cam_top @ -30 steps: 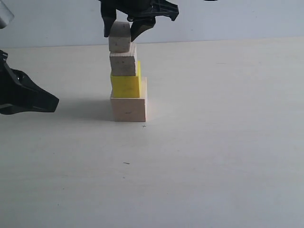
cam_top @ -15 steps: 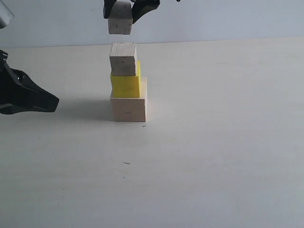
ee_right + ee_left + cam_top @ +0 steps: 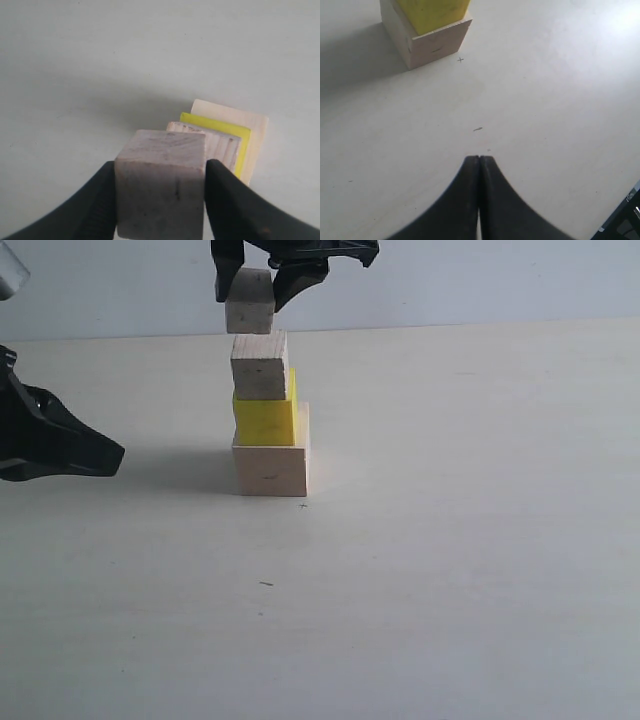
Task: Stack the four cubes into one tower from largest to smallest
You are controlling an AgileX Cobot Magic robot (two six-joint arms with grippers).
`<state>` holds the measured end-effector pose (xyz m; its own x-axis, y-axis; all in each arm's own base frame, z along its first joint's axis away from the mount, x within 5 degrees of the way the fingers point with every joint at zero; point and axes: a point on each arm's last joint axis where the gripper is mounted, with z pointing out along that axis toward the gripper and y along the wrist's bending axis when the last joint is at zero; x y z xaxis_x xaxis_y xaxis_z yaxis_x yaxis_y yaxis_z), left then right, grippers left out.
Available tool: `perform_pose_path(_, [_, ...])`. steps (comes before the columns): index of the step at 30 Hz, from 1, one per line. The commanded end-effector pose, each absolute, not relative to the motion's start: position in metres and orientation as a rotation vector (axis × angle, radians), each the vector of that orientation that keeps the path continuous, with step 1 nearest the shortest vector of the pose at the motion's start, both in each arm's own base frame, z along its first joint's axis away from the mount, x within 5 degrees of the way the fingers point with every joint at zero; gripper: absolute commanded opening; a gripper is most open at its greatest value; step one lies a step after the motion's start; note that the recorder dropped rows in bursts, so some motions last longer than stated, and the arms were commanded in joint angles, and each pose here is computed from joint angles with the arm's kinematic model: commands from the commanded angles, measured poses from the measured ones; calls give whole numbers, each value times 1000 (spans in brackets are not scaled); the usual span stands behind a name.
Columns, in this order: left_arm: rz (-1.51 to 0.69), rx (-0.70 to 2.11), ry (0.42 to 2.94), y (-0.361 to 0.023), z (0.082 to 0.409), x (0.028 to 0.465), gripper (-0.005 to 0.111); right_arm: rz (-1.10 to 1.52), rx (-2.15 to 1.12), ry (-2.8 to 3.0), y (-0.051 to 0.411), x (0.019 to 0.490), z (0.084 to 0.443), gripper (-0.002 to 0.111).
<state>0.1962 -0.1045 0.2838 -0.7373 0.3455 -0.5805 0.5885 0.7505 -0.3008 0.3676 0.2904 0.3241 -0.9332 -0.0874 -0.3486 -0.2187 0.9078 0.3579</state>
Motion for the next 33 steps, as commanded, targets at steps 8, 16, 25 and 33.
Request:
perform_pose_path(8, [-665,707,2444,-105,285,194,0,569,-230,2744,291,370,321,0])
perform_pose_path(16, [-665,707,2444,-105,285,194,0,562,-230,2752,292,372,316,0])
perform_pose_path(25, [-666,708,2445,-105,285,194,0,562,-229,2762,293,373,313,0])
perform_pose_path(33, [-665,710,2444,-105,285,194,0,539,-257,2702,285,367,334,0])
